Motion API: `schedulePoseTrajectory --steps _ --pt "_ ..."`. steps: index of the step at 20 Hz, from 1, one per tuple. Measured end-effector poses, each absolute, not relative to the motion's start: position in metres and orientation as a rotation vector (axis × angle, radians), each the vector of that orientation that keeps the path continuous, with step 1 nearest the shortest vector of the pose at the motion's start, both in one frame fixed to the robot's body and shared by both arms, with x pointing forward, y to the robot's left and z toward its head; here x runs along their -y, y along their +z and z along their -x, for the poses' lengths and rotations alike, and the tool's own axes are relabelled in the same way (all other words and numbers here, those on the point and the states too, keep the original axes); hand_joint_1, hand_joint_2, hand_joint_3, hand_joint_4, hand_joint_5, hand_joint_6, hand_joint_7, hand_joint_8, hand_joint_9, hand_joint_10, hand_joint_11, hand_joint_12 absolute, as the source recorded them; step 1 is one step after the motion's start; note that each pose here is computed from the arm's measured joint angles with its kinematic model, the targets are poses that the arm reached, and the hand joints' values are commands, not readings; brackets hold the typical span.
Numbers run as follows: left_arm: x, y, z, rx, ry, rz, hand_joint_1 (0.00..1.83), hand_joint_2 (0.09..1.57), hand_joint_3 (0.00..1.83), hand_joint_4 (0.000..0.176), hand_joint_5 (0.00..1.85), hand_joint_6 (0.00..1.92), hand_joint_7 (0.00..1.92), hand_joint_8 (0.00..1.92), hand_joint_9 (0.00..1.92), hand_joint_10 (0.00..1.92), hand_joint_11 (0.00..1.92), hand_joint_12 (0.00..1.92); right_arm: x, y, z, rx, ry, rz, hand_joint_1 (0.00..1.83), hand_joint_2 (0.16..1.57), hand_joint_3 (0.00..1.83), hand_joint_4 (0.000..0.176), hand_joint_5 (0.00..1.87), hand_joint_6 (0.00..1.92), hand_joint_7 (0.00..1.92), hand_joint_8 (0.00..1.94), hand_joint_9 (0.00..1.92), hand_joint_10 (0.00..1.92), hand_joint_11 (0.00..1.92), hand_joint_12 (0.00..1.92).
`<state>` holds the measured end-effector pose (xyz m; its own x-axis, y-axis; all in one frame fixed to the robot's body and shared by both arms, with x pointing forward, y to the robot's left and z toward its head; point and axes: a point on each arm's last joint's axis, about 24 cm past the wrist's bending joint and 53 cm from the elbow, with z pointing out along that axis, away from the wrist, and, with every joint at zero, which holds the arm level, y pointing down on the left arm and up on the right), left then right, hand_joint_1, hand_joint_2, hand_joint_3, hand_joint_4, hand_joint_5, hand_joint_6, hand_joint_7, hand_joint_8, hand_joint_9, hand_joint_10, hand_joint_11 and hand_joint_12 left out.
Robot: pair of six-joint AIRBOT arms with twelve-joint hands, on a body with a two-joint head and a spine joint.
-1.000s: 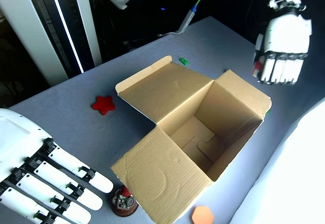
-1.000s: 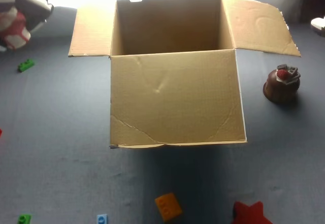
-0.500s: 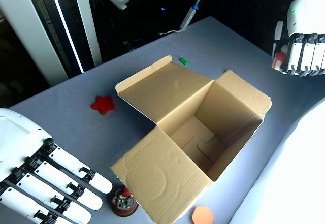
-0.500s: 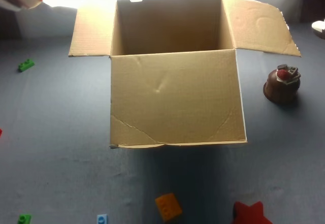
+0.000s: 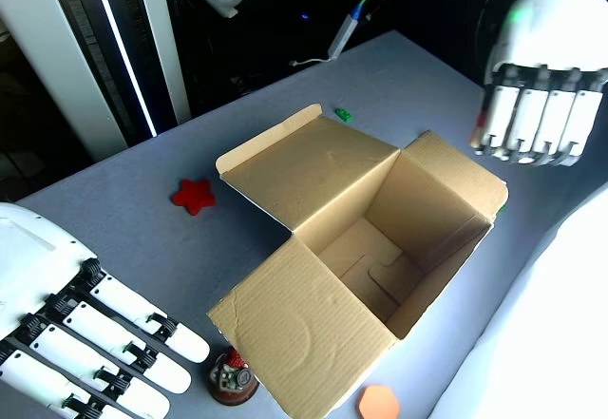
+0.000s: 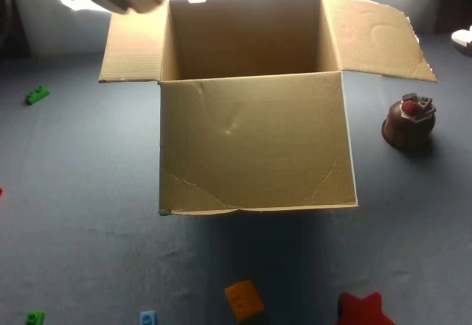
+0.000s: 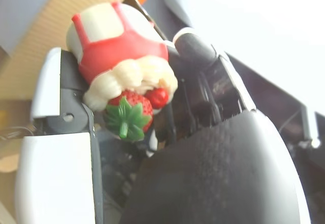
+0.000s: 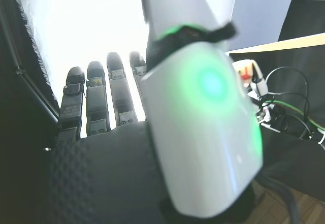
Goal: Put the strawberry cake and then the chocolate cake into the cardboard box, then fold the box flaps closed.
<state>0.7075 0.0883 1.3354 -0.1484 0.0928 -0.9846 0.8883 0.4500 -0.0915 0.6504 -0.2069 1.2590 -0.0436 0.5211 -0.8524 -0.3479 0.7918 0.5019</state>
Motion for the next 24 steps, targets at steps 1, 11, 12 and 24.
schedulePoseTrajectory --steps 1,11,12,24 --pt "-0.079 1.335 -0.703 -1.569 -0.891 -0.907 1.24 1.39 0.0 0.0 0.52 1.73 0.45 1.77 0.47 1.81 0.41 1.92 0.208 1.259 -0.651 -1.455 0.706 -0.158 1.07 1.06 0.01 0.015 0.04 0.0 0.06 0.0 0.02 0.0 0.01 0.02" --pt "-0.028 1.312 -0.696 -1.591 -0.908 -1.014 1.25 1.38 0.0 0.0 0.53 1.73 0.47 1.74 0.48 1.79 0.38 1.92 0.219 1.258 -0.656 -1.454 0.725 -0.222 1.06 1.06 0.0 0.008 0.07 0.01 0.11 0.01 0.04 0.01 0.02 0.01" --pt "-0.023 1.31 -0.696 -1.593 -0.913 -1.022 1.25 1.38 0.0 0.0 0.53 1.74 0.47 1.74 0.48 1.79 0.38 1.92 0.222 1.258 -0.657 -1.45 0.741 -0.246 1.05 1.07 0.01 0.006 0.07 0.01 0.11 0.01 0.03 0.0 0.01 0.0" --pt "-0.003 1.278 -0.703 -1.643 -0.879 -1.067 1.25 1.37 0.0 0.0 0.53 1.7 0.47 1.74 0.48 1.79 0.36 1.92 0.237 1.237 -0.686 -1.468 0.973 -0.522 1.02 1.08 0.01 0.0 0.04 0.0 0.05 0.0 0.01 0.0 0.0 0.02"
